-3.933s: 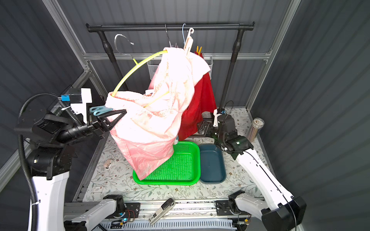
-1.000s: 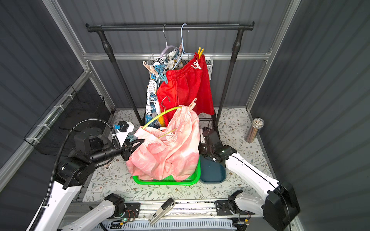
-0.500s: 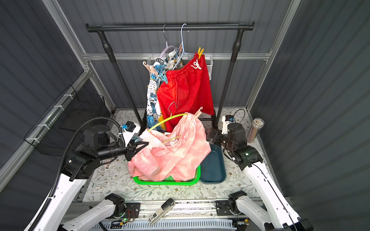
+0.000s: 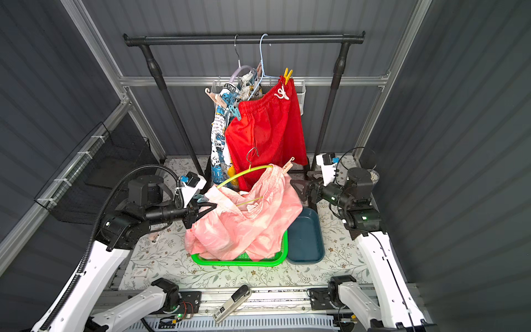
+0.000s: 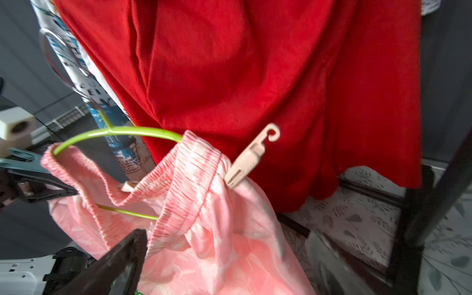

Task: Remove the clothespins securing shorts to the hanger
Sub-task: Adjust the shorts in the basket.

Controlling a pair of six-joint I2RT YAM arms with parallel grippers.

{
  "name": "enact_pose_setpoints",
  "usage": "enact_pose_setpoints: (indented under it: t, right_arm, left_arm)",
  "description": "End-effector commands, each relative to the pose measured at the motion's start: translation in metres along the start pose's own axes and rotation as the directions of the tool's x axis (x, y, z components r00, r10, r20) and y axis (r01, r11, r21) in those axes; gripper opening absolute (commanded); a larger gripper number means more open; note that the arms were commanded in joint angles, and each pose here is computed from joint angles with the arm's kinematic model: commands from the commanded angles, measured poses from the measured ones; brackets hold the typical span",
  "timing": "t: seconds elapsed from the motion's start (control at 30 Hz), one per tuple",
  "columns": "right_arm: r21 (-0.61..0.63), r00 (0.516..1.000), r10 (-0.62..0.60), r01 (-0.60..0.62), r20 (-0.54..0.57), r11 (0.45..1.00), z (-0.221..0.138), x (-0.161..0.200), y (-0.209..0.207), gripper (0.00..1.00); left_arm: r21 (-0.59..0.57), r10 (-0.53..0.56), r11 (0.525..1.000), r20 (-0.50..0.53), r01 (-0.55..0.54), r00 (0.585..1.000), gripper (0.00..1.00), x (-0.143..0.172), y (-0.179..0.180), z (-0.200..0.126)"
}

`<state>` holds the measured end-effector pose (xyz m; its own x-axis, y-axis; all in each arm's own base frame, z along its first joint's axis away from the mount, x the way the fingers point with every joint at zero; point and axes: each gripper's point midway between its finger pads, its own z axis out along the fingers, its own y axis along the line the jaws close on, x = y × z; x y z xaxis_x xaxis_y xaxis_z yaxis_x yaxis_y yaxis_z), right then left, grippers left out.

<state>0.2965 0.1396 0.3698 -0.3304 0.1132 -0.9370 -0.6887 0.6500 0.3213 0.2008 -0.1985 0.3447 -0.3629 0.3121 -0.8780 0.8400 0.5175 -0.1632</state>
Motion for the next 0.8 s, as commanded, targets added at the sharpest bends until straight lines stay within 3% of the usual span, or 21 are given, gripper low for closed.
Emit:
enact_pose_setpoints:
  t: [0.0, 0.5, 0.77]
  right_arm:
    - [-0.182, 0.998, -0.038, 0.045, 0.041, 0.982, 0.002, -0.015, 0.017, 0.99]
    - [-0.299, 1.0, -0.011, 0.019, 0.027, 0.954, 0.028, -0.021, 0.0, 0.94]
    - [-0.337, 1.0, 0.017, -0.009, 0.021, 0.942, 0.034, -0.019, -0.004, 0.81]
  left_arm:
    - [0.044, 0.081, 0.995, 0.093, -0.086, 0.992, 0.0, -0.026, -0.017, -0.015]
    - [0.138, 0.064, 0.988, 0.076, -0.075, 0.995, 0.0, -0.026, -0.025, -0.005]
    - [0.15, 0.062, 0.986, 0.08, -0.073, 0.995, 0.0, -0.028, -0.023, 0.0]
